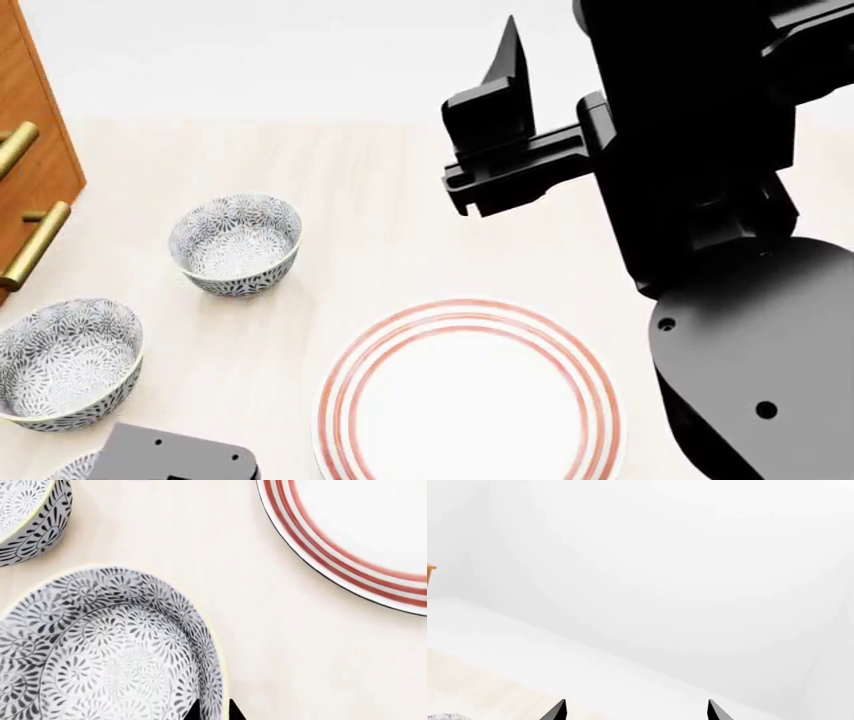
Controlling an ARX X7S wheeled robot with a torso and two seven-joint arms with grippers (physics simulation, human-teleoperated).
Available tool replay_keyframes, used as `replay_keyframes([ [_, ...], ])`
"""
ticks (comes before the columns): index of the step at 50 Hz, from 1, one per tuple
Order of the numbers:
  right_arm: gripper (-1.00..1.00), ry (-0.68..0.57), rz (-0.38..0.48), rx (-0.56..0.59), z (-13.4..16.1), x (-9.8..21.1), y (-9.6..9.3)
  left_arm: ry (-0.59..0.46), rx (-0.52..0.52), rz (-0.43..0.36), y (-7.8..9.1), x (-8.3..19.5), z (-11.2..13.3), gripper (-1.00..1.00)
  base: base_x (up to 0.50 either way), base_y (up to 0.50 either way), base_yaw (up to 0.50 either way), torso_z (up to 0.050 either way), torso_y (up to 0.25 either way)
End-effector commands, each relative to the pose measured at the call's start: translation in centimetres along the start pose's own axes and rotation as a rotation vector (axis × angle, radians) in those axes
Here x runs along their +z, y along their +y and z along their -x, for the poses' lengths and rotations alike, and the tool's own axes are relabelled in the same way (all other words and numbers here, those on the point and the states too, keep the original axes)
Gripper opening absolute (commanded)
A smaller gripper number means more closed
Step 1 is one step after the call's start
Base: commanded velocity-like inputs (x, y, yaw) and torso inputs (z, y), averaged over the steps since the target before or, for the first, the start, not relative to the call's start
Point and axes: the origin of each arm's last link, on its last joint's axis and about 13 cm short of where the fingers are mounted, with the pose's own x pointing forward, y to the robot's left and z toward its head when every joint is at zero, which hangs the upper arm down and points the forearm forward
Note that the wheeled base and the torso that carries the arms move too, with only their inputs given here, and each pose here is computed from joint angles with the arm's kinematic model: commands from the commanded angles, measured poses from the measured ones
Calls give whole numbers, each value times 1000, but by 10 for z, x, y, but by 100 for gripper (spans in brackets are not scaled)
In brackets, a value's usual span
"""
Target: Put the bowl at the front on the plate.
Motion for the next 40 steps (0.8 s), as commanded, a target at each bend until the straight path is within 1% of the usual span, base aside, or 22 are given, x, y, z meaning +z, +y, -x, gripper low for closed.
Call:
replay_keyframes([
  [1,100,-8,2,7,1,1,1,10,-10,11,0,-2,-3,-100,0,0,0,0,0],
  [7,100,-15,3,17,1,1,2,-39,-32,22,0,-1,-1,-100,0,0,0,0,0],
  [10,100,-16,2,16,1,1,2,-79,-35,18,1,0,-2,-100,0,0,0,0,0],
  [11,100,-15,3,17,1,0,2,-110,-19,23,2,1,-3,-100,0,0,0,0,0],
  [12,100,-15,3,17,1,0,2,-94,-42,39,2,3,-1,-100,0,0,0,0,0],
  [13,100,-14,3,16,1,0,2,-177,-2,10,3,3,-3,-100,0,0,0,0,0],
  [14,100,-14,3,14,2,0,1,-132,-46,35,3,4,0,-100,0,0,0,0,0],
  [15,100,-14,0,11,2,-1,1,-187,-25,14,3,6,2,-100,0,0,0,0,0],
  [17,100,-14,0,11,2,-1,1,-165,-39,33,3,6,3,-100,0,0,0,0,0],
  [18,100,-14,0,12,2,-1,1,-194,-26,33,3,5,0,-100,0,0,0,0,0],
  [19,100,-14,0,12,2,-1,1,-198,-33,30,3,7,4,-100,0,0,0,0,0],
  [23,100,-16,-1,14,2,-1,1,-217,-42,23,3,5,3,-100,0,0,0,0,0],
  [25,100,-17,0,14,2,-1,1,-254,-32,11,3,7,5,-100,0,0,0,0,0],
  [28,100,-18,0,14,2,-1,1,-242,-30,20,3,7,4,-100,0,0,0,0,0],
  [30,100,-19,-1,15,2,0,1,-262,-29,14,3,6,1,-100,0,0,0,0,0],
  [34,100,-19,1,20,0,0,1,-307,-14,4,4,10,7,-100,0,0,0,0,0],
  [38,100,-20,-1,23,-1,0,1,-316,-14,2,4,11,6,-100,0,0,0,0,0],
  [40,100,-21,-2,24,-1,-1,1,-334,-8,-1,4,9,2,-100,0,0,0,0,0],
])
